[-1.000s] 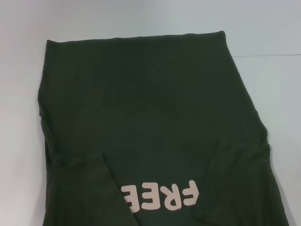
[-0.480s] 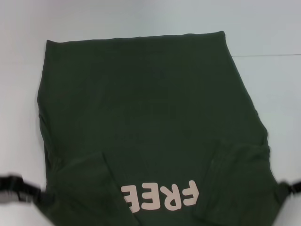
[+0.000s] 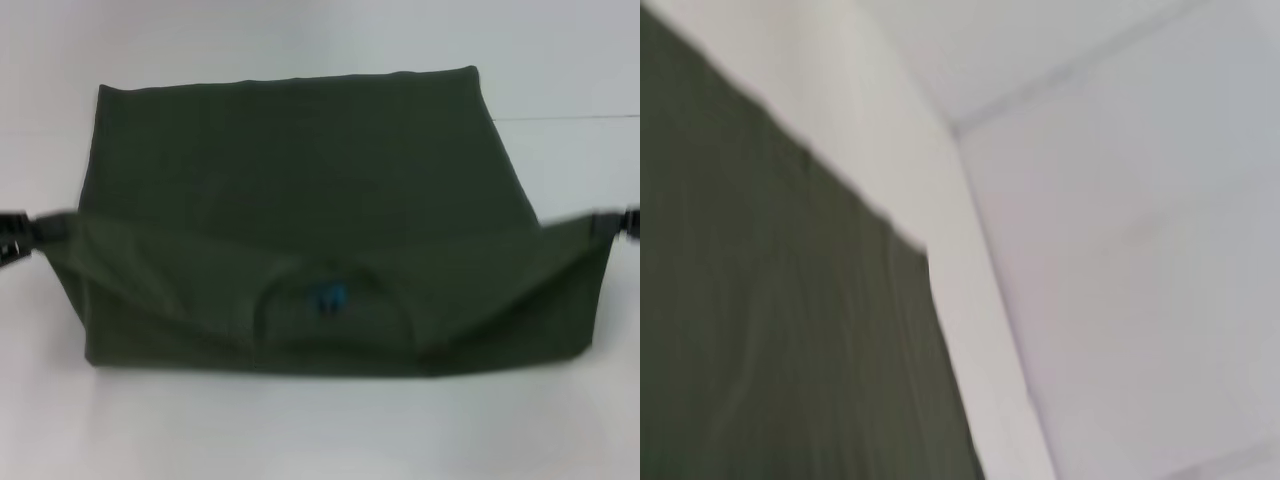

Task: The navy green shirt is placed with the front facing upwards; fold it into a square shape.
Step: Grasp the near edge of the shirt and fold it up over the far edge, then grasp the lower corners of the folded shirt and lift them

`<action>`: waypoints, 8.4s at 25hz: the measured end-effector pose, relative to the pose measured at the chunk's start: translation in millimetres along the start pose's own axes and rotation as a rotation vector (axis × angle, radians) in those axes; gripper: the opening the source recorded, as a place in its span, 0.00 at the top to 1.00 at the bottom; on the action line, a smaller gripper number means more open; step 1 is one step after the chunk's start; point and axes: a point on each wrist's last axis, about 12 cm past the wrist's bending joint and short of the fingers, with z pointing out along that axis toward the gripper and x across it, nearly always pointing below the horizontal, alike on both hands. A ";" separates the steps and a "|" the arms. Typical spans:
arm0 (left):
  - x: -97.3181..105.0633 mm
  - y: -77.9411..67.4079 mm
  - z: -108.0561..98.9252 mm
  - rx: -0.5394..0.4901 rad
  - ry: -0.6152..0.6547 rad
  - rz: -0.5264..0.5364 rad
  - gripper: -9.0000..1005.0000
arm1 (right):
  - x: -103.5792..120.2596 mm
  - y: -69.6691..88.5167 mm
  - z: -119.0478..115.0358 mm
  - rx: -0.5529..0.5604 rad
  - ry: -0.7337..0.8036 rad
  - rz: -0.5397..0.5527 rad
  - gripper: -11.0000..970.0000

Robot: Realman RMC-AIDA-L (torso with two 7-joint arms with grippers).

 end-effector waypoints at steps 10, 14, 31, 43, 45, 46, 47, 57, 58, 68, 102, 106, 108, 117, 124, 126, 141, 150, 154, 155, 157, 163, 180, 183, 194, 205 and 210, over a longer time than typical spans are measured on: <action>1.1 25.5 15.8 -0.032 -0.303 -0.003 0.94 | -21.7 -10.0 11.3 0.056 -0.303 0.003 0.93; 3.0 32.0 29.2 -0.048 -0.352 0.027 0.94 | -23.3 -12.7 25.1 0.095 -0.335 -0.009 0.92; 6.9 40.2 100.8 -0.178 -0.446 0.134 0.94 | -17.2 -29.8 70.6 0.291 -0.413 -0.098 0.91; 5.8 45.3 115.4 -0.251 -0.465 0.138 0.94 | -23.2 -28.4 86.1 0.341 -0.431 -0.126 0.89; 6.0 44.9 119.1 -0.259 -0.463 0.149 0.94 | -24.0 -27.9 87.6 0.345 -0.434 -0.132 0.89; 6.1 44.5 121.1 -0.263 -0.461 0.153 0.94 | -24.4 -27.7 88.1 0.347 -0.435 -0.134 0.89; 6.2 44.2 122.9 -0.265 -0.460 0.157 0.94 | -24.5 -27.6 89.1 0.349 -0.435 -0.136 0.89; 6.2 49.2 131.8 -0.334 -0.534 0.125 0.93 | -18.4 -28.9 104.0 0.382 -0.432 -0.144 0.88; 6.1 49.9 133.6 -0.342 -0.534 0.120 0.93 | -17.3 -28.8 105.6 0.383 -0.434 -0.145 0.88; 5.9 51.6 137.0 -0.362 -0.554 0.129 0.76 | -12.3 -29.7 106.5 0.380 -0.452 -0.144 0.57; 30.2 47.9 61.7 -0.367 0.054 0.265 0.28 | 31.0 -44.3 40.7 0.217 -0.321 -0.002 0.07; 33.1 48.7 70.7 -0.382 0.084 0.286 0.28 | 30.1 -44.5 40.9 0.220 -0.323 -0.004 0.07; 34.1 49.2 73.5 -0.389 0.091 0.291 0.28 | 29.7 -44.7 40.8 0.223 -0.324 -0.004 0.07; 32.4 48.0 78.1 -0.392 0.093 0.292 0.28 | 29.5 -45.6 41.2 0.232 -0.326 -0.003 0.07; 31.4 49.5 79.3 -0.416 0.104 0.307 0.38 | 29.6 -45.3 44.7 0.238 -0.310 -0.011 0.07; 31.5 49.3 80.9 -0.420 0.118 0.315 0.45 | 28.8 -44.8 45.6 0.237 -0.309 -0.012 0.07; 29.4 46.9 83.0 -0.417 0.142 0.331 0.93 | -20.7 -20.9 28.4 0.301 -0.090 -0.002 0.07; 28.6 45.5 83.8 -0.410 0.148 0.332 0.94 | -60.1 -2.9 31.4 0.534 0.168 0.038 0.07; 29.2 44.3 83.4 -0.400 0.152 0.328 0.94 | -52.7 -3.7 47.0 0.544 0.224 0.043 0.07; 29.2 44.4 83.1 -0.399 0.151 0.328 0.94 | -50.4 -4.3 50.3 0.541 0.228 0.045 0.07; 29.3 44.4 83.1 -0.399 0.151 0.329 0.94 | -47.9 -4.3 55.7 0.534 0.227 0.045 0.07; 26.8 42.7 86.1 -0.396 0.153 0.337 0.94 | -42.5 -2.4 69.7 0.517 0.224 0.041 0.07; 26.0 43.4 84.9 -0.401 0.147 0.333 0.94 | -26.7 -3.6 97.4 0.494 0.235 0.049 0.08; 25.9 43.2 85.5 -0.400 0.148 0.334 0.94 | -26.5 -2.3 100.5 0.491 0.237 0.046 0.15; 25.4 42.8 85.9 -0.398 0.145 0.333 0.94 | -26.8 -1.9 103.0 0.506 0.252 0.025 0.38; 23.7 41.6 84.6 -0.399 0.149 0.306 0.94 | -23.1 -4.2 102.1 0.508 0.261 0.021 0.91; 22.7 40.5 80.0 -0.409 0.193 0.275 0.94 | -21.8 -4.7 99.8 0.500 0.277 0.004 0.93</action>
